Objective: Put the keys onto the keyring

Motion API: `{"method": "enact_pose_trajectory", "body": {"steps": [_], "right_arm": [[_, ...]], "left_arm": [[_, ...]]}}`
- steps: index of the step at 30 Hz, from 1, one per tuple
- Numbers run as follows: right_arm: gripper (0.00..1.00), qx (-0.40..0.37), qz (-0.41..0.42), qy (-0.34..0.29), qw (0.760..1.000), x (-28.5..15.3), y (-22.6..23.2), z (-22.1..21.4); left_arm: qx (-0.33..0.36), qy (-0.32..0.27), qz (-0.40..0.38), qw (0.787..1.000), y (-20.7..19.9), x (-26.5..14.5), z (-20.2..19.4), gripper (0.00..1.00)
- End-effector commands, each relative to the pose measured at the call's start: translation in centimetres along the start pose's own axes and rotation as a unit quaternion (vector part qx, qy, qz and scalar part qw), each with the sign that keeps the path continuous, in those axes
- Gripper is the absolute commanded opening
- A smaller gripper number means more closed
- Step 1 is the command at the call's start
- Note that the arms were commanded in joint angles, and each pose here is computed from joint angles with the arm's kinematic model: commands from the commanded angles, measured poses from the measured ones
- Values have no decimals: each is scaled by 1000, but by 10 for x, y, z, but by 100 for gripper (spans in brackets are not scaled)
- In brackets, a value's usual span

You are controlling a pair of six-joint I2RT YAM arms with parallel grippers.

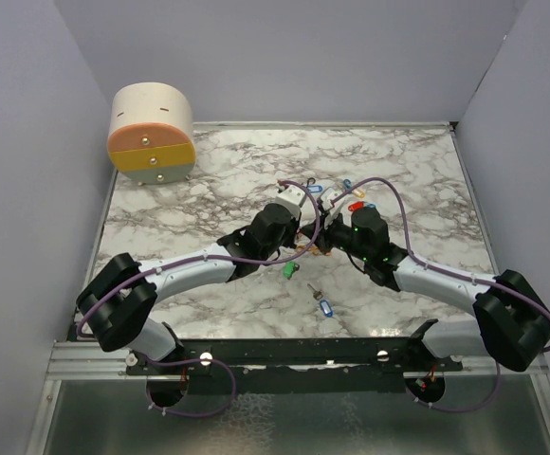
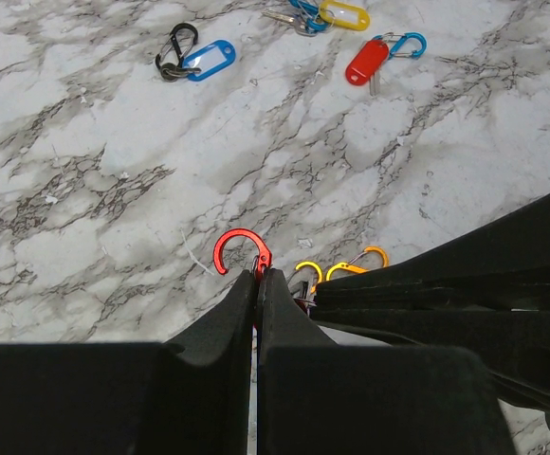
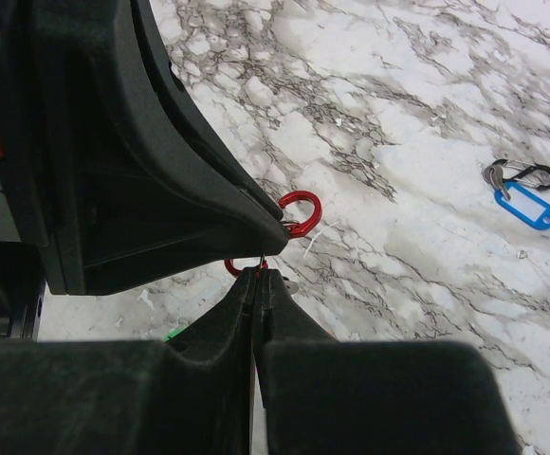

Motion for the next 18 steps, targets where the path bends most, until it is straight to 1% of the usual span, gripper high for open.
{"method": "enact_pose_trajectory", "body": {"steps": [1,18], "right_arm": [[1,-13,15,-25,999,0,3,15],[1,-16,15,-20,1000,1,5,15]], "left_arm": [[0,-23,-8,1000,-7,1,15,0],[-2,-29,6,1000,-7,9,21,0]]}}
Point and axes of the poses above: each gripper's point midway between its finger pads, its own x axis out along the fingers, its own y axis along the line the jaws close on, z = x × y, the point moved 8 cm from there along -x, back along the fingers, and after that the axes turned 3 degrees about -x, right-handed, at the moved point
